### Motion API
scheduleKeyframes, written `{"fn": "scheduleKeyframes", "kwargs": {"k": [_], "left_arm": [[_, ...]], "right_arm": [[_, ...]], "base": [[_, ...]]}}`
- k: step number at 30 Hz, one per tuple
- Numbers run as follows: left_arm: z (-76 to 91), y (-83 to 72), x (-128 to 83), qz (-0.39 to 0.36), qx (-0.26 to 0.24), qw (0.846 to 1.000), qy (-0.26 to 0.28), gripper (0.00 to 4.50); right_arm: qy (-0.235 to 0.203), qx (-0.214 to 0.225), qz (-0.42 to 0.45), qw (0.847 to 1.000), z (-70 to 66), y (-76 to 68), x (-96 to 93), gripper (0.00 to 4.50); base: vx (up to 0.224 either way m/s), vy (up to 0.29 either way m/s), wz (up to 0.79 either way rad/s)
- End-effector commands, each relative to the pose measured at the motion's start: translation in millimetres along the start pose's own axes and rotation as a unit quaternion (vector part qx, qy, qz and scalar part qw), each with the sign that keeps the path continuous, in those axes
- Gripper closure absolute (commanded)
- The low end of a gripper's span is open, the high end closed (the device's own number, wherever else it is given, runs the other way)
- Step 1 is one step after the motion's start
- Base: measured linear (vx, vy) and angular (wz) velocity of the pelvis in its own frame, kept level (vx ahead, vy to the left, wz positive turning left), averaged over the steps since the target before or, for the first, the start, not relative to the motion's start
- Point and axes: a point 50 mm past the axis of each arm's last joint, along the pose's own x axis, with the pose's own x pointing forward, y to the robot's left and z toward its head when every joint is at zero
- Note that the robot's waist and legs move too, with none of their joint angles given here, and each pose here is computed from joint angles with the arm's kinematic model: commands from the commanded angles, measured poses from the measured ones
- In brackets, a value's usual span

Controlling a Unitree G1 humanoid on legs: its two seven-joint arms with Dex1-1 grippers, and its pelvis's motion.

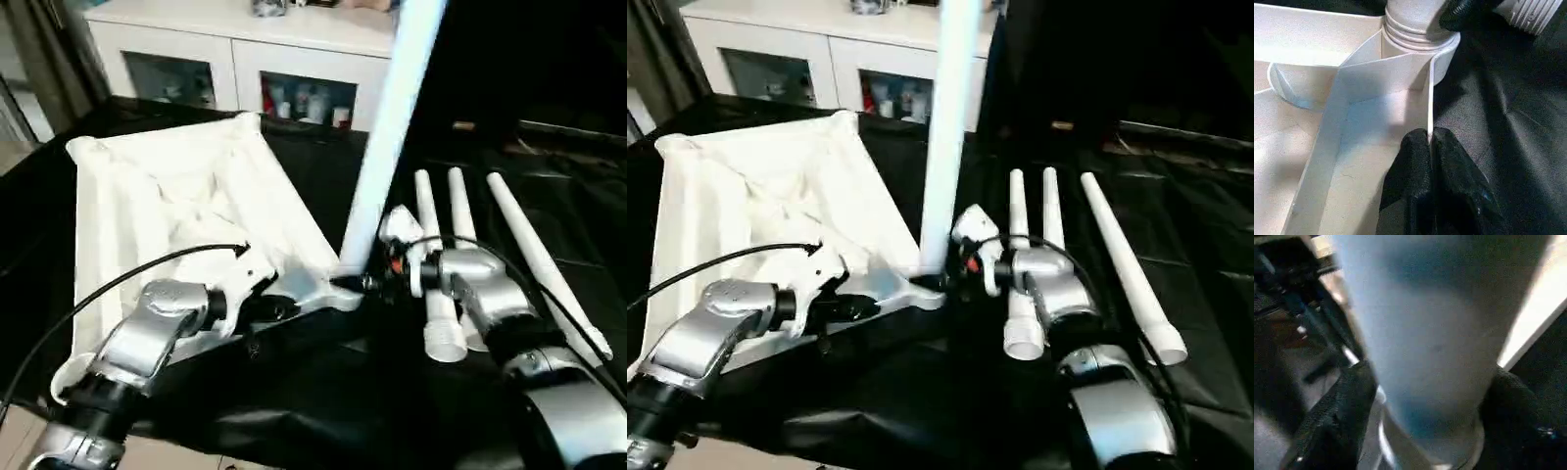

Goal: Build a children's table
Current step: Insert table leg to table base

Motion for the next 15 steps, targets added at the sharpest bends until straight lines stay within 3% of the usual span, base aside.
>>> {"fn": "scheduleKeyframes", "kwargs": {"k": [1,5,8,11,12,15], "left_arm": [[-11.5,-7.0,6,-0.019,-0.024,0.999,0.014,4.5],[-12.0,-5.6,5,-0.013,-0.028,0.999,0.018,4.5],[-13.3,-0.2,7,0.017,-0.039,0.999,0.025,4.5],[-13.3,6.7,13,0.063,-0.058,0.996,0.032,4.5],[-11.2,13.2,20,0.11,-0.079,0.99,0.033,4.5],[-6.0,19.6,31,0.162,-0.103,0.981,0.028,4.5]], "right_arm": [[0.008,-0.004,0.011,1.0,0.4,1.0,-1.9,1.58],[-0.002,0.01,-0.001,1.0,0.8,0.3,-0.8,1.95],[-0.016,0.04,-0.057,0.997,0.1,-5.6,2.6,2.23],[-0.014,0.056,-0.122,0.991,-5.1,-9.8,7.8,2.36],[-0.011,0.077,-0.164,0.983,-11.6,-9.4,14.7,2.4],[-0.015,0.097,-0.189,0.977,-17.3,-4.5,25.3,2.46]], "base": [[0.0,0.0,0.0],[0.0,0.0,0.0],[0.0,0.0,0.0],[0.0,0.0,0.0],[0.0,0.0,0.0],[0.0,0.0,0.0]]}}
